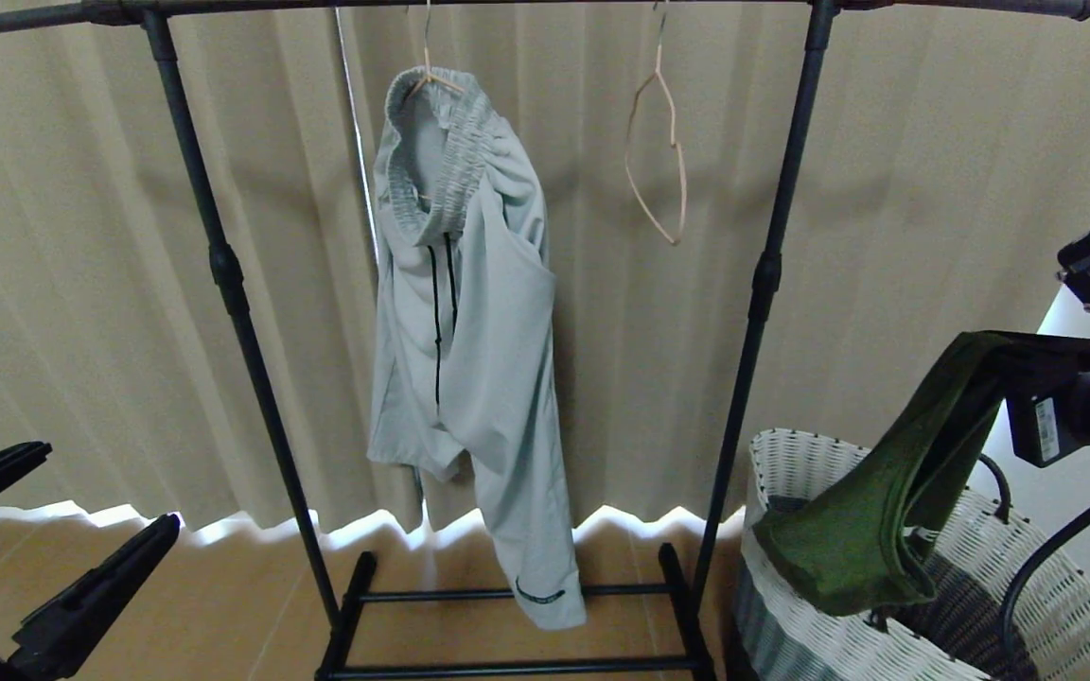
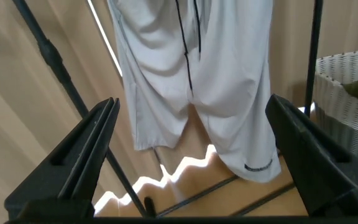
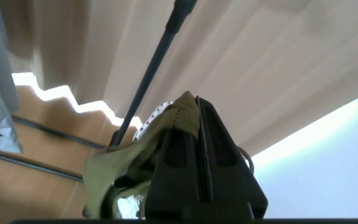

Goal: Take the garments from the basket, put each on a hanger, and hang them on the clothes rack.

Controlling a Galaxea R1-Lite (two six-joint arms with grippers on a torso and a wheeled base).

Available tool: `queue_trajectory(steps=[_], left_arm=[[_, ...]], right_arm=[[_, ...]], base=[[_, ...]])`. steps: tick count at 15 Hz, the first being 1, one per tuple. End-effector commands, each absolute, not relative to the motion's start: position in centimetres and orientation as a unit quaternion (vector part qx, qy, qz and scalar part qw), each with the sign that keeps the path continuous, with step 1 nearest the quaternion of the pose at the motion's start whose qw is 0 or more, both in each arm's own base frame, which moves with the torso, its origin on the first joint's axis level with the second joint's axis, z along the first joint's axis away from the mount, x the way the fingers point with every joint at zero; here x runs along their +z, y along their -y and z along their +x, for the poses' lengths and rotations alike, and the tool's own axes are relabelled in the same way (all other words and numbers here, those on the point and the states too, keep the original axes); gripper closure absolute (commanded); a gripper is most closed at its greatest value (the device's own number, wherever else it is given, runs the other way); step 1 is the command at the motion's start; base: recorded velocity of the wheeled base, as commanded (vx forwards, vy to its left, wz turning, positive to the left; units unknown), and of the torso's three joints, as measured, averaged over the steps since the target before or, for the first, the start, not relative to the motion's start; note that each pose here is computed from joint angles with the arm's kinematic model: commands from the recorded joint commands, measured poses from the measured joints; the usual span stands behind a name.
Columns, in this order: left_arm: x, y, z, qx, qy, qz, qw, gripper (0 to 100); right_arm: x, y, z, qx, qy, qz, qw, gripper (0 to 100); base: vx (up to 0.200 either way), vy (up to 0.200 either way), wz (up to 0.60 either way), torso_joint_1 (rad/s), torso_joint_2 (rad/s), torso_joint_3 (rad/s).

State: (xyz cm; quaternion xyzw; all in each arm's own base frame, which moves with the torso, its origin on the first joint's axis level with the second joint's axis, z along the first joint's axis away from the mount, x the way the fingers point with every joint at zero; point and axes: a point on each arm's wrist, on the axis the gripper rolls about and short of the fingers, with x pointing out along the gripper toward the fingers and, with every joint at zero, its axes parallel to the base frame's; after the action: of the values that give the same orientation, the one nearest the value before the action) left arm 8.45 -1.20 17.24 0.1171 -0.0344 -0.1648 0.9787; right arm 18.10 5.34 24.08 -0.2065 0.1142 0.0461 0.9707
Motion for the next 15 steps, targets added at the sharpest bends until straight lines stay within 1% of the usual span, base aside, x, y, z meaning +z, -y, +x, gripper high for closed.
queue_trajectory(steps=[1, 3, 4, 5, 6, 8, 9, 11, 12, 13, 15], left_arm=[[16.9, 1.2, 8.4, -0.166, 0.029, 0.119, 0.978, 0], [15.7, 1.4, 8.1, -0.184, 0.012, 0.122, 0.975, 0], [14.7, 1.7, 7.7, -0.206, -0.003, 0.12, 0.971, 0], [14.5, 2.0, 7.6, -0.222, -0.004, 0.121, 0.967, 0], [14.8, 2.4, 7.6, -0.245, 0.003, 0.12, 0.962, 0], [16.8, 3.6, 7.9, -0.303, 0.037, 0.119, 0.945, 0], [17.6, 4.3, 8.3, -0.331, 0.045, 0.117, 0.935, 0], [18.1, 5.9, 9.2, -0.375, 0.038, 0.125, 0.918, 0], [18.0, 6.5, 9.7, -0.389, 0.031, 0.136, 0.91, 0], [18.1, 7.6, 10.9, -0.403, 0.026, 0.16, 0.901, 0], [18.7, 9.6, 12.8, -0.42, 0.018, 0.166, 0.892, 0]], right_arm=[[24.1, -5.3, 18.0, 0.048, -0.113, -0.207, 0.971, 100], [24.2, -5.9, 17.8, 0.061, -0.108, -0.207, 0.971, 100], [24.2, -6.2, 17.8, 0.071, -0.108, -0.209, 0.969, 100], [24.3, -6.8, 17.7, 0.085, -0.103, -0.21, 0.968, 100], [24.7, -7.9, 17.6, 0.11, -0.092, -0.211, 0.967, 100], [26.4, -10.4, 17.6, 0.167, -0.058, -0.201, 0.964, 100], [27.1, -11.5, 17.6, 0.191, -0.047, -0.191, 0.962, 100], [27.8, -13.5, 17.7, 0.244, -0.036, -0.165, 0.955, 100], [27.9, -13.9, 17.8, 0.261, -0.036, -0.156, 0.952, 100], [28.0, -14.4, 17.8, 0.286, -0.034, -0.147, 0.946, 100], [28.0, -15.3, 17.1, 0.331, -0.03, -0.142, 0.932, 100]], base=[[0.0, 0.0, 0.0, 0.0, 0.0, 0.0], [0.0, 0.0, 0.0, 0.0, 0.0, 0.0], [0.0, 0.0, 0.0, 0.0, 0.0, 0.0], [0.0, 0.0, 0.0, 0.0, 0.0, 0.0], [0.0, 0.0, 0.0, 0.0, 0.0, 0.0], [0.0, 0.0, 0.0, 0.0, 0.0, 0.0], [0.0, 0.0, 0.0, 0.0, 0.0, 0.0], [0.0, 0.0, 0.0, 0.0, 0.0, 0.0], [0.0, 0.0, 0.0, 0.0, 0.0, 0.0], [0.0, 0.0, 0.0, 0.0, 0.0, 0.0], [0.0, 0.0, 0.0, 0.0, 0.0, 0.0]])
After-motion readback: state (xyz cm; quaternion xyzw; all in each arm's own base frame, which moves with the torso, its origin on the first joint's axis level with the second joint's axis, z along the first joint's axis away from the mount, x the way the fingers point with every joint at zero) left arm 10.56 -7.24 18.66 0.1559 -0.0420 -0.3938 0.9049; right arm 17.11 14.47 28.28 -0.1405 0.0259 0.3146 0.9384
